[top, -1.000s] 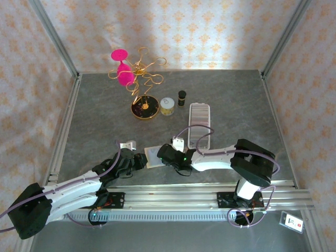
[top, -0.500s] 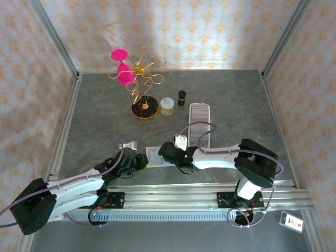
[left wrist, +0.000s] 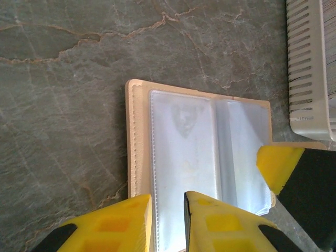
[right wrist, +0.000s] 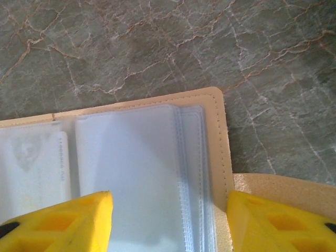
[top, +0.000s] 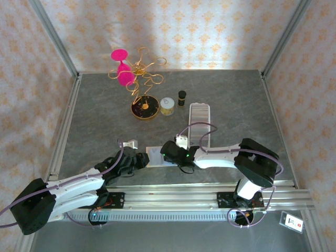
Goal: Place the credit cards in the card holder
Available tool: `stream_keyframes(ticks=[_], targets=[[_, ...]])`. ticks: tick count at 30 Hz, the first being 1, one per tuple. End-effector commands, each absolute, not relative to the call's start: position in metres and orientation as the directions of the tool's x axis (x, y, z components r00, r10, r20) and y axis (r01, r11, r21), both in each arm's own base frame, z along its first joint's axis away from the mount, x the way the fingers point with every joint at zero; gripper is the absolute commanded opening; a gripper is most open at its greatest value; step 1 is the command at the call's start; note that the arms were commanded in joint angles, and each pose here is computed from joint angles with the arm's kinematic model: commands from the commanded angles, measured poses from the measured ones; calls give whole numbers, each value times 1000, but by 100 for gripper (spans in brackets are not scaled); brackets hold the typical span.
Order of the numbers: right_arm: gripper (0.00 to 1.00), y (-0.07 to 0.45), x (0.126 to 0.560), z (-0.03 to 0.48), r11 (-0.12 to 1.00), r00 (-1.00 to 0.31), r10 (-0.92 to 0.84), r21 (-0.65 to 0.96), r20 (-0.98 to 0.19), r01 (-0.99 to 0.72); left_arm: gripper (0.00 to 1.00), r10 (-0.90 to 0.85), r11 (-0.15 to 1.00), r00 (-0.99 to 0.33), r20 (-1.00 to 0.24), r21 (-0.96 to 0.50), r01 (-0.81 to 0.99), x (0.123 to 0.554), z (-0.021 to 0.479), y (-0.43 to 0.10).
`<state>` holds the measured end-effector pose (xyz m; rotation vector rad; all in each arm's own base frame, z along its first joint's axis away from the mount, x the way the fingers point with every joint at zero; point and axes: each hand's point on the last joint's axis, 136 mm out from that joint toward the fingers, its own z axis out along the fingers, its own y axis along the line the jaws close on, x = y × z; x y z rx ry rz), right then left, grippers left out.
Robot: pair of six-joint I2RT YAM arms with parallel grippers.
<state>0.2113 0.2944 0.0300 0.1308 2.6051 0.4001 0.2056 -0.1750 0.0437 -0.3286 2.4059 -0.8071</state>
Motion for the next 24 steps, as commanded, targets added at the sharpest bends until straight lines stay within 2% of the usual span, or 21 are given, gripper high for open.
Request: stream_keyframes(ticks=[1,8,15,17,20,23,24], targets=[[59,296,199,28,948,-886,160,319,-435,14,24,-380,788,-803,-459,-616,-21,209,53,-180],[59,295,205,46,950,-860,160,312,-485,1,24,-382,784,-800,-463,-621,-15,210,56,-181],[60,303,236,127,956,-727,-3,212,-687,-204,24,-375,791,-794,-478,-612,-5,211,59,-180],[58,306,244,153,940,-663,-81,164,-744,-299,24,-375,795,-785,-493,-607,1,212,62,-179],[56,315,250,187,856,-507,-278,30,-816,-517,24,-369,803,-779,-508,-596,9,214,64,-177],[53,312,251,207,715,-268,-511,-231,-816,-660,23,-357,806,-772,-525,-591,30,216,68,-179],[49,310,244,206,615,-171,-607,-322,-776,-720,22,-356,807,-769,-531,-590,34,217,70,-179]])
